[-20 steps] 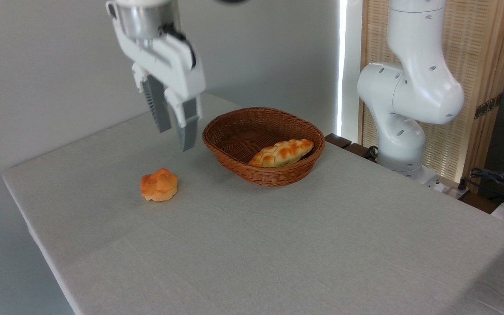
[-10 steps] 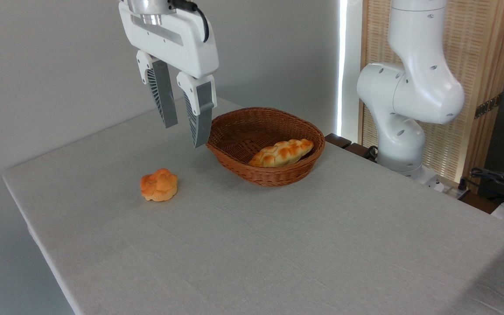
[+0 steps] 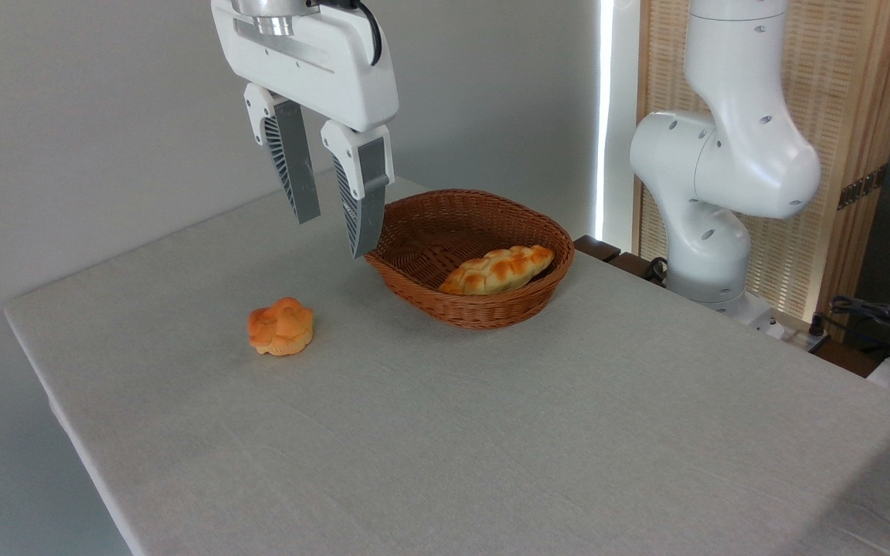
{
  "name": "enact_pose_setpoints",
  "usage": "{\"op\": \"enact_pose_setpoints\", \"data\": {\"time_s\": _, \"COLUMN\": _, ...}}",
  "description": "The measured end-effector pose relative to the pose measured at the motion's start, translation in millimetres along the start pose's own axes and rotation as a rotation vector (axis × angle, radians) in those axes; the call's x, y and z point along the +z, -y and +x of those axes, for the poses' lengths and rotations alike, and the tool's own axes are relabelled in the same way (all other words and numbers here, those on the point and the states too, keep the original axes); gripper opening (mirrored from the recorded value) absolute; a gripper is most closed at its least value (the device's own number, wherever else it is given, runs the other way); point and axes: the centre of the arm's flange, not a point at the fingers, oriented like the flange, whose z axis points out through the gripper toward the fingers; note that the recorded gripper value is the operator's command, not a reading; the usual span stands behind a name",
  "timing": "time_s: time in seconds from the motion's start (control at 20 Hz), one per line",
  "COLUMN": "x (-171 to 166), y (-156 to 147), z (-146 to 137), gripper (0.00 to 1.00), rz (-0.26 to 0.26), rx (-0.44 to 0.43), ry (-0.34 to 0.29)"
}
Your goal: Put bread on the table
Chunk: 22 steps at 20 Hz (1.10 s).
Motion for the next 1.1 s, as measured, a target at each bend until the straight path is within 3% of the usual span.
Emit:
{"op": "enact_pose_setpoints", "data": {"time_s": 0.5, "x": 0.5, "y": 7.5, "z": 0.4, "gripper": 1.00, "rz": 0.039, "rx": -0.011, "ry": 0.007}}
{"op": "enact_pose_setpoints", "data": {"time_s": 1.1, "x": 14.5, "y": 31.0, "z": -2.4, "gripper": 1.00, "rz": 0.036, "rx": -0.045, "ry": 0.009}}
